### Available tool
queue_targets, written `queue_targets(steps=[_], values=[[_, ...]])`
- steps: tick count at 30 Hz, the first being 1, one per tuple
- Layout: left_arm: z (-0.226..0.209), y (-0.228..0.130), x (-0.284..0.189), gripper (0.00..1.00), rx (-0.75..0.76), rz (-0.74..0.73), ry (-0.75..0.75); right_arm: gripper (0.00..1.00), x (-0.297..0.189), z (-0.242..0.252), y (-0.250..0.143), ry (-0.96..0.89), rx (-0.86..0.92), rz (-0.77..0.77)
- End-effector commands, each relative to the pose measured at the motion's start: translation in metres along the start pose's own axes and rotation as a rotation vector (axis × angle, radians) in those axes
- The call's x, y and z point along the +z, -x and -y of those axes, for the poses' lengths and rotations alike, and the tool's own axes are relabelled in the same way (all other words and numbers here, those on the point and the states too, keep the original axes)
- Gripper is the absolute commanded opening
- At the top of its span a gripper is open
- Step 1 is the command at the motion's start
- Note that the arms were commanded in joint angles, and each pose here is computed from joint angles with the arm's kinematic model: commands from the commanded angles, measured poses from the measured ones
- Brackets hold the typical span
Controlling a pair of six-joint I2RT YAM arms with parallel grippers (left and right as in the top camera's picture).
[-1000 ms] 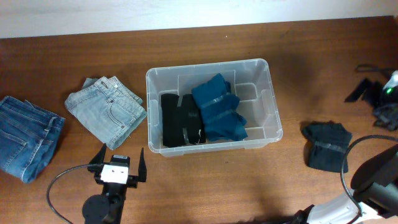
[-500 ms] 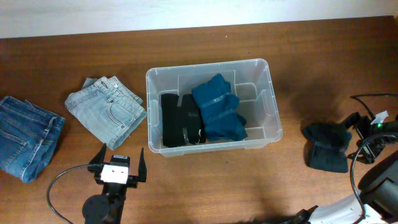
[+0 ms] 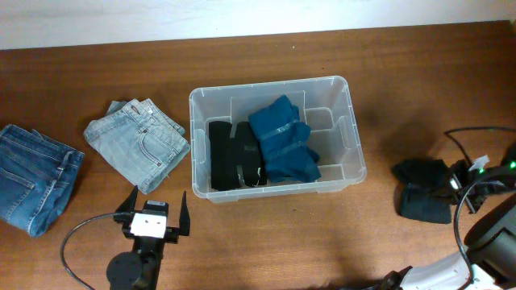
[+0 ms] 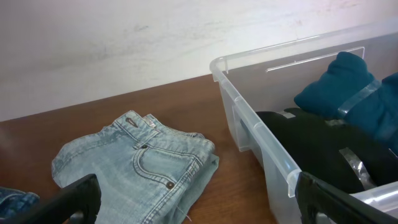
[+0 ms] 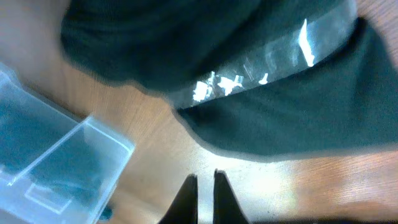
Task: Pack container
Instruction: 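Grasp the black socks on the right with the right gripper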
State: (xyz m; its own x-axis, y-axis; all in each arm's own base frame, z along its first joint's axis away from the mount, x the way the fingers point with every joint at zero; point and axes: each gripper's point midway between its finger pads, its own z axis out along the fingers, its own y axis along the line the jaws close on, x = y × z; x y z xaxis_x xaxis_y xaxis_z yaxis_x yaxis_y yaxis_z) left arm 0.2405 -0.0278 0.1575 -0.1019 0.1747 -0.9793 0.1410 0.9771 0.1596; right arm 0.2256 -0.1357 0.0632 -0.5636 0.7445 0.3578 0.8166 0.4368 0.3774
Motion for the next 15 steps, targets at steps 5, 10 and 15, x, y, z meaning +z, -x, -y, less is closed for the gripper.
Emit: queue_targets(steps=[5, 10, 15], values=[[0.001, -0.003, 0.001, 1.0, 0.016, 0.001, -0.006, 0.04, 0.049, 0.022, -0.006, 0.011, 0.07, -0.002], [0.001, -0.003, 0.001, 0.99, 0.016, 0.001, -0.006, 0.04, 0.057, 0.025, 0.016, 0.005, 0.021, 0.096], [0.001, -0.003, 0.001, 0.99, 0.016, 0.001, -0.006, 0.04, 0.051, 0.008, 0.043, -0.067, -0.094, 0.196]])
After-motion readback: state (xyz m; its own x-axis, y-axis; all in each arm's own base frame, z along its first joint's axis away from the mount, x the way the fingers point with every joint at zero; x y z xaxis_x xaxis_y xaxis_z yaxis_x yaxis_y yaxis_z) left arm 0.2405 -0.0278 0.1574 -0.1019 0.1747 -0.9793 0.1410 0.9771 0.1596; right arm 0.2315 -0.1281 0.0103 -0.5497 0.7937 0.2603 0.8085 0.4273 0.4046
